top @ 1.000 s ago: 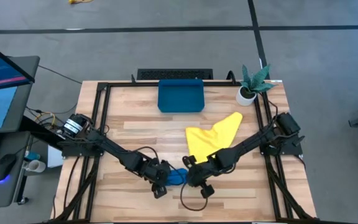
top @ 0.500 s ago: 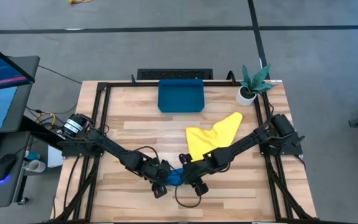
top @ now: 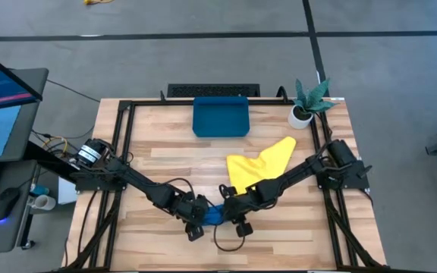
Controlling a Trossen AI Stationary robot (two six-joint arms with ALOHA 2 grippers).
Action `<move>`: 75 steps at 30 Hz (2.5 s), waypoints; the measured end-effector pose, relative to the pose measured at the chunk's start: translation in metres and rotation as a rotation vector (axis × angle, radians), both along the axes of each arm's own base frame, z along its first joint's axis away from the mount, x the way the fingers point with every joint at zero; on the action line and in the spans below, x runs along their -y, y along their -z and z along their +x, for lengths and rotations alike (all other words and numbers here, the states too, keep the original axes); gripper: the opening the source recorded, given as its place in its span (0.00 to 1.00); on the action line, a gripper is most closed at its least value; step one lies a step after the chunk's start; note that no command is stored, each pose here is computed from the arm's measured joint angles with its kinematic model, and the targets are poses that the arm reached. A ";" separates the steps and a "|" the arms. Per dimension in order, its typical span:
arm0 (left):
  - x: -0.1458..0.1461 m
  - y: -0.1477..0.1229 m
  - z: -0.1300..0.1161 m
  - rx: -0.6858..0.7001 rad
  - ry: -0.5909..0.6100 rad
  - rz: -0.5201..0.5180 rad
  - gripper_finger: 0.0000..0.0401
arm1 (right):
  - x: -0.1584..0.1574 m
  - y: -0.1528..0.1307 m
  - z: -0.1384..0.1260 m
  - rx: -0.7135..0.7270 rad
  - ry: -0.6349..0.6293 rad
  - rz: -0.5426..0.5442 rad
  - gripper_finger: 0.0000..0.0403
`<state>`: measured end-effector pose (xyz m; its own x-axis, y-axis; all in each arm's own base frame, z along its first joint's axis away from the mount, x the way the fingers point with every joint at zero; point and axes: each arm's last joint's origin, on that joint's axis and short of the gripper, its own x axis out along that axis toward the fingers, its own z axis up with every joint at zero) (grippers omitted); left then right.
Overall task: Roll microfiber towels into tight, uniform cylinder then place into a basket
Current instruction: Roll the blue towel
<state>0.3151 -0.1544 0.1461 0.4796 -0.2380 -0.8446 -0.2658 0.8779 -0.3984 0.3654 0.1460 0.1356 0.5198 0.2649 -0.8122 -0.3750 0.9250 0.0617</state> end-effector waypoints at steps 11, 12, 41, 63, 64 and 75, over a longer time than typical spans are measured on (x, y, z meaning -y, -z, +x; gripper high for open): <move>0.001 0.000 -0.001 0.019 0.085 0.035 0.03 | 0.023 0.001 0.007 -0.115 0.133 0.214 0.03; 0.002 -0.001 -0.001 0.021 0.092 0.038 0.03 | 0.026 0.001 0.008 -0.127 0.158 0.235 0.03; 0.008 -0.015 -0.020 0.014 0.150 0.200 0.10 | 0.060 0.022 0.025 -0.218 0.362 0.415 0.03; 0.016 -0.012 -0.037 -0.037 0.201 0.347 0.29 | 0.093 0.024 0.028 -0.380 0.459 0.672 0.02; 0.019 -0.012 -0.039 -0.025 0.203 0.360 0.28 | 0.093 0.024 0.028 -0.390 0.471 0.683 0.02; 0.049 -0.022 -0.053 0.178 0.294 0.668 0.25 | 0.093 0.024 0.028 -0.421 0.519 0.713 0.02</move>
